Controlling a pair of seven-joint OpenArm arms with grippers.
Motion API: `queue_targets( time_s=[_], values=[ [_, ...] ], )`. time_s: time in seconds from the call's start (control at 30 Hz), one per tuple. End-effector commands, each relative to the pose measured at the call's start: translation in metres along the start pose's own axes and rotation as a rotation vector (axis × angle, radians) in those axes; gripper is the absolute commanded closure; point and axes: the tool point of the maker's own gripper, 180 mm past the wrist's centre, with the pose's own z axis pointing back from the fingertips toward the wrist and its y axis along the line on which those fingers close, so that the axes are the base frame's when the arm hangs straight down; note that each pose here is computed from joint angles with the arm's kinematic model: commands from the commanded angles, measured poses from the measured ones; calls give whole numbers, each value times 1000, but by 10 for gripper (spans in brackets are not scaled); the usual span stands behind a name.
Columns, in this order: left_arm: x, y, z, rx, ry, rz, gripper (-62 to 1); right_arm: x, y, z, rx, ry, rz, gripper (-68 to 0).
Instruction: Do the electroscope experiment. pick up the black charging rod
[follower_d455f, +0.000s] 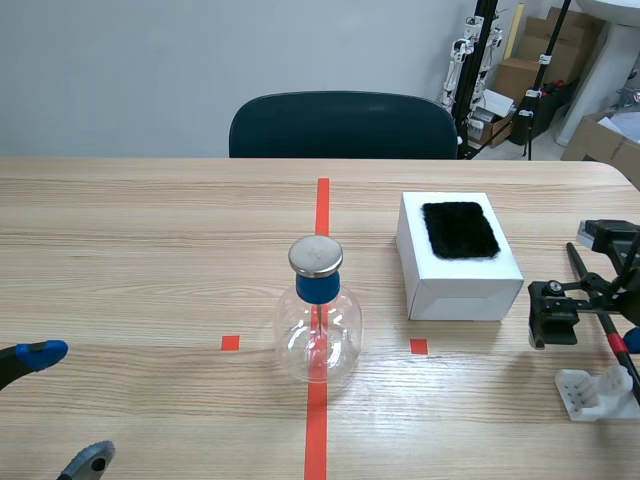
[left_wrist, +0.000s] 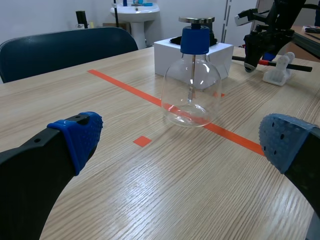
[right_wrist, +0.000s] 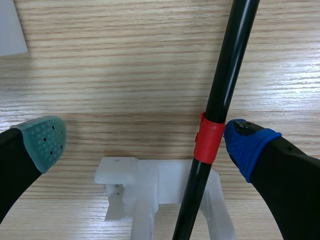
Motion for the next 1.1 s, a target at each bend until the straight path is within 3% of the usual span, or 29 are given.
queue_targets(
  time_s=[0.0,0.27,0.83,0.97,1.07],
  values=[
    [5,3,2,7,-15,-6,-623,14,-7,7,-14,-35,-5,-612],
    [6,3,2,7,-17,-6,-623,14,-7,7,-14,-34,-5,-378],
    [6,3,2,7,-20,-6,-623,14,-6,7,-10,-35,-6,-91],
    [6,3,2,7,-20,-6,-623,14,-6,7,-11,-35,-7,4],
    [6,3,2,7,-20,-6,-623,14,-6,7,-10,-35,-7,1]
  ],
)
